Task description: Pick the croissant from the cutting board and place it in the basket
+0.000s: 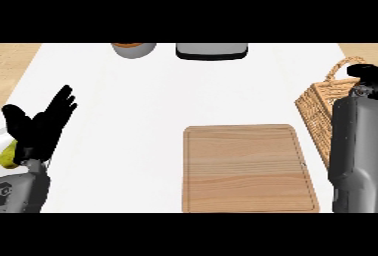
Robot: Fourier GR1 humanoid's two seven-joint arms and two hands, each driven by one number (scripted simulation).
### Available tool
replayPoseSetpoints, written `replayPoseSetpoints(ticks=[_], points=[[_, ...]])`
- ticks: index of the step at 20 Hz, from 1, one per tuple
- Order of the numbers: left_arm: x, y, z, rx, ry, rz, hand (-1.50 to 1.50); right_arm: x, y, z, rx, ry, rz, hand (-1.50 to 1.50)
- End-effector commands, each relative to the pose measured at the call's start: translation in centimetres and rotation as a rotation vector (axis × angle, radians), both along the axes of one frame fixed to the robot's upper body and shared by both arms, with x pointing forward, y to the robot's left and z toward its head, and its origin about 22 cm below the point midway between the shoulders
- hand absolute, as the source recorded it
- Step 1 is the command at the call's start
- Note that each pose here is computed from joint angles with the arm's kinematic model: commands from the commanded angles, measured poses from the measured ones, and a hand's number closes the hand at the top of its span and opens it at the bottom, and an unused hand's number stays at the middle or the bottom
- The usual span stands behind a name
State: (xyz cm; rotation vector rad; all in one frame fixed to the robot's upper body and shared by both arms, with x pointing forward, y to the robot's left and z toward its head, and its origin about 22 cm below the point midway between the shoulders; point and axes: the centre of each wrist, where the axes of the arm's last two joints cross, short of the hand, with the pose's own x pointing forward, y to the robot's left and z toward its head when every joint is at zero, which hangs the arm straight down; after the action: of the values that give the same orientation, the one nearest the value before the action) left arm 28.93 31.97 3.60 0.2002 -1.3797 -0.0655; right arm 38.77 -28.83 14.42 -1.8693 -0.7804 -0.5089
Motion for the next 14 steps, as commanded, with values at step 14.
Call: replayPoseSetpoints(ticks=[14], points=[[-0.1, 0.2, 0.3, -0.006, 0.01, 0.001, 0.0, -6.9, -2.7, 3.3, 0.014, -0.513, -0.161, -1.5]])
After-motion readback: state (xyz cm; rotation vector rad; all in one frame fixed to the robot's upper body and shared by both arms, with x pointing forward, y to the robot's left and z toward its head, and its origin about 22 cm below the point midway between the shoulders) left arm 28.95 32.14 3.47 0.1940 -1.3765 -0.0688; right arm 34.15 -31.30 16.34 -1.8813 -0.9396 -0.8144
